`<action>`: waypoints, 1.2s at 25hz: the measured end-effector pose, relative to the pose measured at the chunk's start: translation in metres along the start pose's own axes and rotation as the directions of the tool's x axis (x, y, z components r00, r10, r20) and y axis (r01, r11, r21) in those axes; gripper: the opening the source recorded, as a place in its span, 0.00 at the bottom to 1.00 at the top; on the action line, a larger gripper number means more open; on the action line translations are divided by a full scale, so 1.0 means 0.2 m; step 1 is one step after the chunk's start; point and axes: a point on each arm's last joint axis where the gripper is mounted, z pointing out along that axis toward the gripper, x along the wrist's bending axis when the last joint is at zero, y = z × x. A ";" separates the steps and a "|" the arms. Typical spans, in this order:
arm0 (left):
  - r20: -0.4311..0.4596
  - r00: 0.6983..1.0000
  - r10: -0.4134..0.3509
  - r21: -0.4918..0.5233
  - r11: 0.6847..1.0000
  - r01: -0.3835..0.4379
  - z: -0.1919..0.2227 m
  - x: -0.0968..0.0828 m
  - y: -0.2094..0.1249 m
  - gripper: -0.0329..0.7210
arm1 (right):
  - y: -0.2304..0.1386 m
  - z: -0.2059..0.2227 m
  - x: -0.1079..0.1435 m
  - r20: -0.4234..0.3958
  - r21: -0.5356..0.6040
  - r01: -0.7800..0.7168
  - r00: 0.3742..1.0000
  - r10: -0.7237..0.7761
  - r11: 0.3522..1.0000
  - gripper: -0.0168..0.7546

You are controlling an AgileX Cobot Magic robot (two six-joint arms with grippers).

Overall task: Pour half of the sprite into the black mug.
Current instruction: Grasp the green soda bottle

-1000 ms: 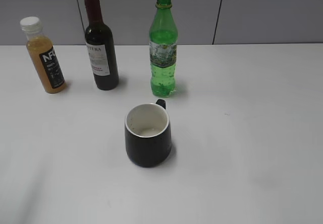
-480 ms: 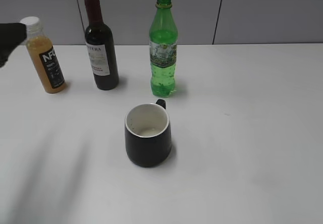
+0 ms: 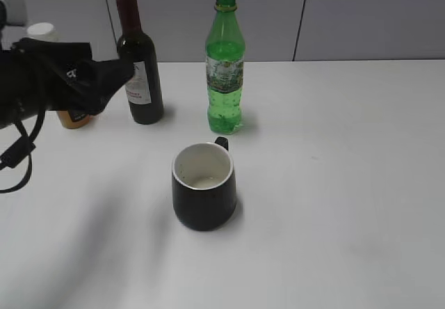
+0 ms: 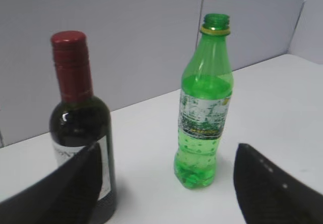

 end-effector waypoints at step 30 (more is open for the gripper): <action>0.260 0.961 0.096 -0.052 0.995 -0.085 0.75 0.01 -0.24 0.96 | 0.00 0.00 0.00 -0.008 -0.002 -0.006 1.000 0.006 1.000 0.79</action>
